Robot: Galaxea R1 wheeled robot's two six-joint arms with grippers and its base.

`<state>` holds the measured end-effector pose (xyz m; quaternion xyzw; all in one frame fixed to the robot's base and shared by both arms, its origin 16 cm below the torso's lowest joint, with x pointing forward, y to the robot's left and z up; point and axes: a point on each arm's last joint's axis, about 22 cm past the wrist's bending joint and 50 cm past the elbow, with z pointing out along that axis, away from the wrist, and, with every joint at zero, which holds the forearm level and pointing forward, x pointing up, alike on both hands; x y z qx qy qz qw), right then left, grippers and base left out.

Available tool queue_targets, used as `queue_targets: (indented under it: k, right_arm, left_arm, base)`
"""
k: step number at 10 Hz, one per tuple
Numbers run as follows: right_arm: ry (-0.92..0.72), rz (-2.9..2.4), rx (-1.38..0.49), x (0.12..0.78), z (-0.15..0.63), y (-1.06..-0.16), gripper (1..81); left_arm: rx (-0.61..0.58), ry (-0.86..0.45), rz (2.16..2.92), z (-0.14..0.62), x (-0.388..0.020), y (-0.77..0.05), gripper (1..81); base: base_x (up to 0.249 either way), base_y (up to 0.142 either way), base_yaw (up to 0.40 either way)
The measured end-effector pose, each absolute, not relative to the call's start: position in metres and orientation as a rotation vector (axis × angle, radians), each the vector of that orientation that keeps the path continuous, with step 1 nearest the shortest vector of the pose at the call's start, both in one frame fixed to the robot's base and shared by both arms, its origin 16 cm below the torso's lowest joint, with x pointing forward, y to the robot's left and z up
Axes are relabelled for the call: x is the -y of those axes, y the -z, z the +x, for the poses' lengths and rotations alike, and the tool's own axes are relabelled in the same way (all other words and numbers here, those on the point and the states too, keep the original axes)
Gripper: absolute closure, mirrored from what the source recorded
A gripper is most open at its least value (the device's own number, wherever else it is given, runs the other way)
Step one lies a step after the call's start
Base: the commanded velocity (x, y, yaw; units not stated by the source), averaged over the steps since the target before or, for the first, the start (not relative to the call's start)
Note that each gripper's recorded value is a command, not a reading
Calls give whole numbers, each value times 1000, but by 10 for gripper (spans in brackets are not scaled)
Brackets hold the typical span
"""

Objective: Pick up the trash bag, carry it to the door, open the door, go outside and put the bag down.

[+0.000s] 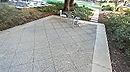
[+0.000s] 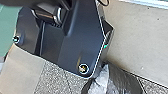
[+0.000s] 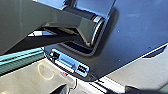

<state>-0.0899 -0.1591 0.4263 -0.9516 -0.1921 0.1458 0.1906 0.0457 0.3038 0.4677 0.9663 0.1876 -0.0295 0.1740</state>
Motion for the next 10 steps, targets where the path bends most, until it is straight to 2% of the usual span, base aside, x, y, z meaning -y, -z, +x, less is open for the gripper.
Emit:
queue_targets:
  k: [2,3,5,8,10]
  right_arm:
    - [-407,-2673,541,159,-89,-426,10]
    - [-409,-2673,541,159,-89,-426,10]
    - [-407,-2674,541,159,-89,-426,10]
    - [-406,-2674,538,159,-89,-426,10]
    - [-394,-2688,484,159,-94,-427,10]
  left_arm:
    - [-504,72,2747,8,-281,-458,811]
    - [-457,37,2755,5,-272,-455,10]
    - [-438,16,2742,5,-258,-456,10]
    - [-426,76,2731,-33,-240,-454,10]
    - [-346,123,2726,-61,-220,-451,10]
  base:
    - [0,0,0]
    - [0,0,0]
    - [0,0,0]
    - [0,0,0]
    - [0,0,0]
